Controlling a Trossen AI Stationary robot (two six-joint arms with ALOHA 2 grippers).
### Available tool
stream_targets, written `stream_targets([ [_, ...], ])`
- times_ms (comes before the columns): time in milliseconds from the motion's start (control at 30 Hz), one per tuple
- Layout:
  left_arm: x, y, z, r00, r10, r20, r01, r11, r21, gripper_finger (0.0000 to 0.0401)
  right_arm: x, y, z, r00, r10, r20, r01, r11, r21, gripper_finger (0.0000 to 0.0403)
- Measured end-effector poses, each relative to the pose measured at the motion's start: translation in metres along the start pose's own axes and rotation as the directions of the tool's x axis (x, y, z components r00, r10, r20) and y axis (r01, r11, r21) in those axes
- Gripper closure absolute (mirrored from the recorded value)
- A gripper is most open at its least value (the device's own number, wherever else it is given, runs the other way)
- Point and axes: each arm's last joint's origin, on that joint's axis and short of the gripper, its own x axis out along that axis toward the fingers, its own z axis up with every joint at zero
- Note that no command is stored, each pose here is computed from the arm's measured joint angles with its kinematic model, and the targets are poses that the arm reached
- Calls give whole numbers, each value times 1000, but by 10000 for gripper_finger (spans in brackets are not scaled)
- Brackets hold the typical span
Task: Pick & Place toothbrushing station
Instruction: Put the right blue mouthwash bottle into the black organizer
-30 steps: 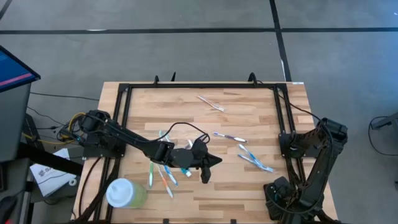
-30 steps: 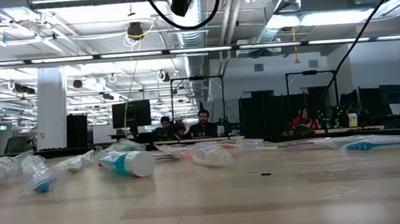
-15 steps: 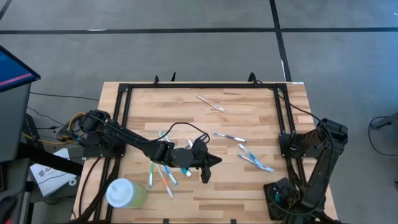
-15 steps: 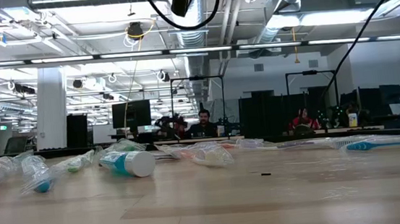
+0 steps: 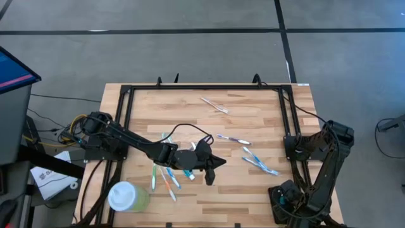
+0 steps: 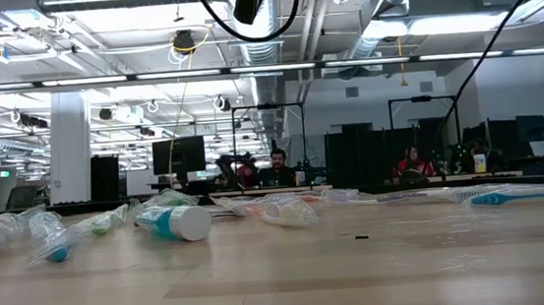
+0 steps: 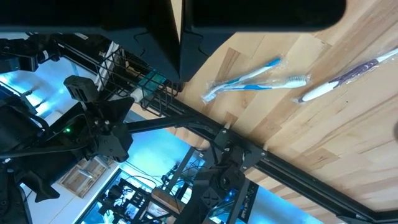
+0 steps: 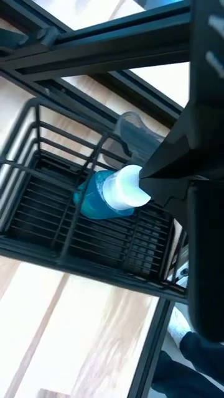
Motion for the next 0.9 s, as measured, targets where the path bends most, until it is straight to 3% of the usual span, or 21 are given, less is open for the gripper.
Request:
stream_targets([
  [900, 1, 3, 2, 1000, 8, 5, -8, 1000, -3, 401, -4, -1, -1, 1000, 3, 17, -3, 1000, -2, 403],
])
